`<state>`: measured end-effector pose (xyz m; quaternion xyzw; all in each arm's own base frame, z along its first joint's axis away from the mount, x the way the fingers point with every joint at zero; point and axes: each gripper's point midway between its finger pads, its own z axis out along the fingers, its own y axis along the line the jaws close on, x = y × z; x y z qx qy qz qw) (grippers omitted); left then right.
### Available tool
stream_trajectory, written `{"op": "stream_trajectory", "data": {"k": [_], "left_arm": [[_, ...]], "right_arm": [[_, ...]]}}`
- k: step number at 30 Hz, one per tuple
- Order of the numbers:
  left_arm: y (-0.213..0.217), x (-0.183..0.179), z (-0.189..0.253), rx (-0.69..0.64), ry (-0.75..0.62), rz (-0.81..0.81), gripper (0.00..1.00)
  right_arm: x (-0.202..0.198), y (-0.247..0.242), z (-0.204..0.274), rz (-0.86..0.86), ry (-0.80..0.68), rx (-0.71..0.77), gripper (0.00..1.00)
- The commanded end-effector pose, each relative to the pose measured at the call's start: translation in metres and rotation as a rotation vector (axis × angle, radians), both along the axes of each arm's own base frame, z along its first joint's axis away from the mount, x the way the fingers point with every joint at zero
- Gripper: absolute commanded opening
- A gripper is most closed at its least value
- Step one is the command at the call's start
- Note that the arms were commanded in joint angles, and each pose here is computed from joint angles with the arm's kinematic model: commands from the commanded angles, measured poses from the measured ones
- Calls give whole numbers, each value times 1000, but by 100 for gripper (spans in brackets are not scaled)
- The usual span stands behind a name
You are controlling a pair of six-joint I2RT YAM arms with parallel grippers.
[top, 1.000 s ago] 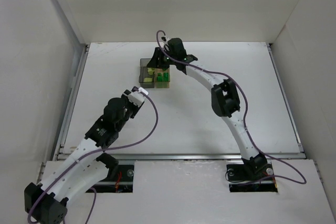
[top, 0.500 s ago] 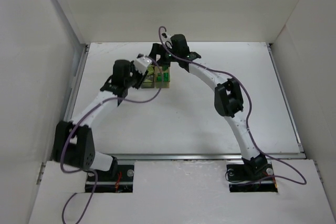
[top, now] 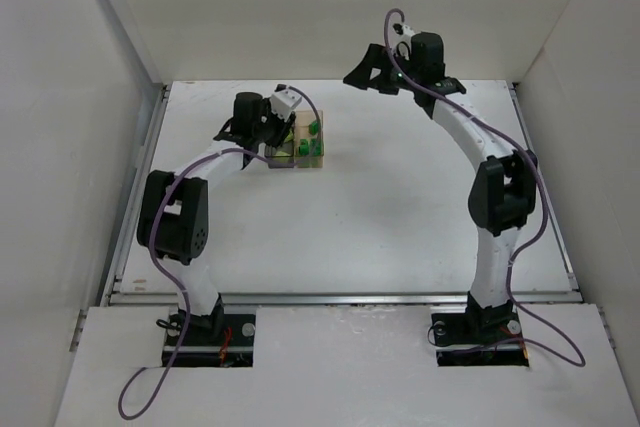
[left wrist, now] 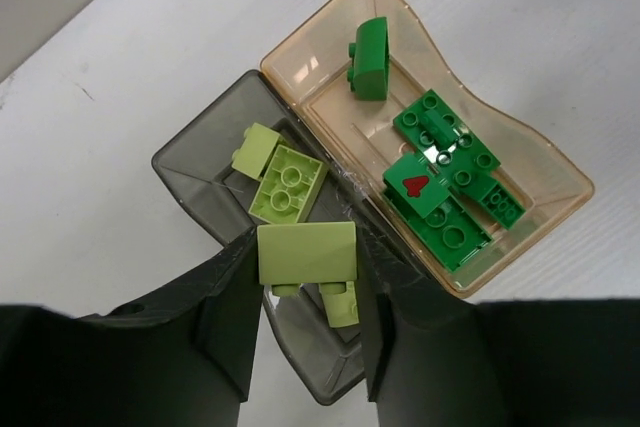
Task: Sort the legos into containers by color
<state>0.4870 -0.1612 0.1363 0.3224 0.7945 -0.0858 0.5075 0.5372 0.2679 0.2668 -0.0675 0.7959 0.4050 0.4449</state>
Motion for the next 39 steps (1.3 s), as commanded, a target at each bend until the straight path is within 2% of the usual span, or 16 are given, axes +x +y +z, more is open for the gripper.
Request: {"op": "stream_trajectory", "data": {"k": [1,2,5,9,13,16,18,19,21,22,23,26,27,30,31,39], "left_arm": [[-1,22,27,-36,-90,25,40],[0,20,20,-28,-61,25,47],[-1,21,18,-30,-34,30,82],[3,20,30,-55,-46,50,96],[15,14,75,-112,-110,125,97],[48,9,106,-168,-179,325,99],[91,-6,122,-156,-241,557,100],[106,-12,127,-152,-261,642,100],[148,-35,131,-96,-305,857,100],[163,-44,129,-65,-313,917,100],[173,-54,127,-34,-319,952,100],[210,-98,117,47,-348,1068,100],[216,-117,109,52,-352,1086,100],[225,-144,102,76,-384,1122,100],[223,-157,94,83,-385,1104,100],[193,-184,98,-55,-444,1020,100]], "right_arm": [[-12,0,10,19,-84,-85,100],[-14,-3,10,17,-87,-106,100],[-20,-15,16,10,-100,-161,100],[-30,-19,33,15,-130,-172,100],[-48,-43,63,-47,-178,-183,100],[-54,-83,55,-205,-143,-252,100],[-70,-117,65,-341,-134,-293,100],[-72,-156,46,-493,-81,-361,100],[-99,-197,54,-663,-54,-388,100],[-109,-237,51,-832,-36,-443,100],[-125,-259,27,-903,8,-504,100],[-174,-311,43,-1137,-26,-533,100],[-195,-318,44,-1174,-43,-520,100],[-222,-328,49,-1243,-89,-485,100],[-234,-332,62,-1286,-135,-420,100],[-264,-324,68,-1241,-151,-346,100]]}}
